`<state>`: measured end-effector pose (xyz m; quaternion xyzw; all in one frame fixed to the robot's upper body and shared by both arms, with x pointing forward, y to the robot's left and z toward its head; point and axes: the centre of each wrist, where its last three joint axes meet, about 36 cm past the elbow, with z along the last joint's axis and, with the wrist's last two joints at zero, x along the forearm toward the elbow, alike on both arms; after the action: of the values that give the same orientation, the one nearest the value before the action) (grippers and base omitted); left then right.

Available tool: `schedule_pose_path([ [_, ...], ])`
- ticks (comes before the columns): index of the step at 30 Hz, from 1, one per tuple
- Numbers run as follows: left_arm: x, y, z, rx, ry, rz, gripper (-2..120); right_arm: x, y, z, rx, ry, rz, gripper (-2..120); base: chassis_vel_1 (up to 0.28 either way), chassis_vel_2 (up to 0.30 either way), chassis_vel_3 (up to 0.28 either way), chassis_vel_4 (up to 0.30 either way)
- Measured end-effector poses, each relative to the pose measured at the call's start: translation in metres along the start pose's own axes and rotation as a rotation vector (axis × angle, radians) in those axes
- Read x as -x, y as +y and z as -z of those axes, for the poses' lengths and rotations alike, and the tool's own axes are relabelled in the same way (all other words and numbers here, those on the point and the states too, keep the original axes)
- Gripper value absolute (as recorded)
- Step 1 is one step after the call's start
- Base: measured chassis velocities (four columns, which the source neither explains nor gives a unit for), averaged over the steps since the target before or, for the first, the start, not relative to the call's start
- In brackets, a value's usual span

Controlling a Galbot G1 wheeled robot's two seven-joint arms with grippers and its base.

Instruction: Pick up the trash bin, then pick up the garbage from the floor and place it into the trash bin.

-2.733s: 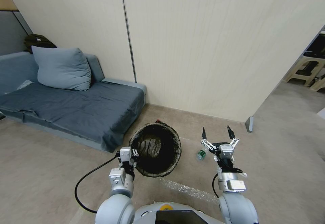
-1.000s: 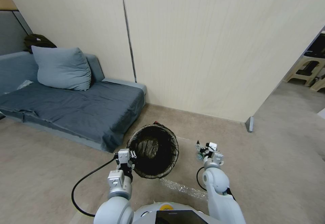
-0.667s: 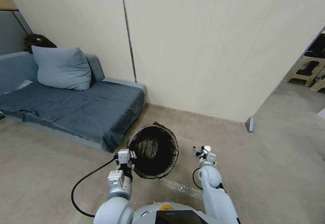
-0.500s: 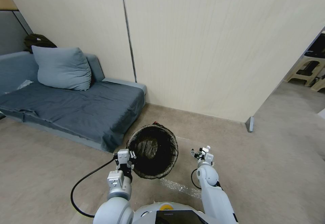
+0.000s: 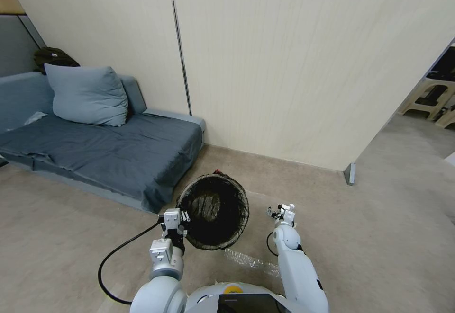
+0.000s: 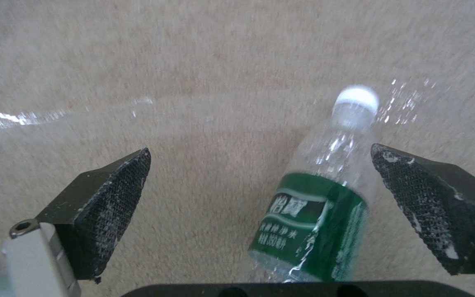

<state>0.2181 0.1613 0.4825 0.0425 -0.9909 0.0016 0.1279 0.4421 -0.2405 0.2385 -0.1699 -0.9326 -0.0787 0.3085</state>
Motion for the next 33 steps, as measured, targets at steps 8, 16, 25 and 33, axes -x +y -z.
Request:
schedule_pose_path([
  [8, 0.000, 0.001, -0.001, 0.003, 0.002, 0.004, 0, 0.013, -0.008, -0.014, -0.012, 0.014, -0.019, 100, 0.000, 0.000, 0.000, 0.000],
  [16, 0.000, 0.000, -0.001, 0.001, 0.002, 0.004, 0, 0.015, -0.014, -0.024, -0.016, 0.017, -0.025, 84, 0.000, 0.000, 0.000, 0.000],
  [25, -0.001, 0.001, -0.001, 0.002, 0.001, 0.007, 0, 0.022, -0.023, -0.038, -0.023, 0.021, -0.038, 52, 0.000, 0.000, 0.000, 0.000],
  [33, -0.002, 0.001, -0.001, 0.001, 0.001, 0.008, 0, 0.036, -0.033, -0.049, -0.030, 0.015, -0.038, 23, 0.000, 0.000, 0.000, 0.000],
])
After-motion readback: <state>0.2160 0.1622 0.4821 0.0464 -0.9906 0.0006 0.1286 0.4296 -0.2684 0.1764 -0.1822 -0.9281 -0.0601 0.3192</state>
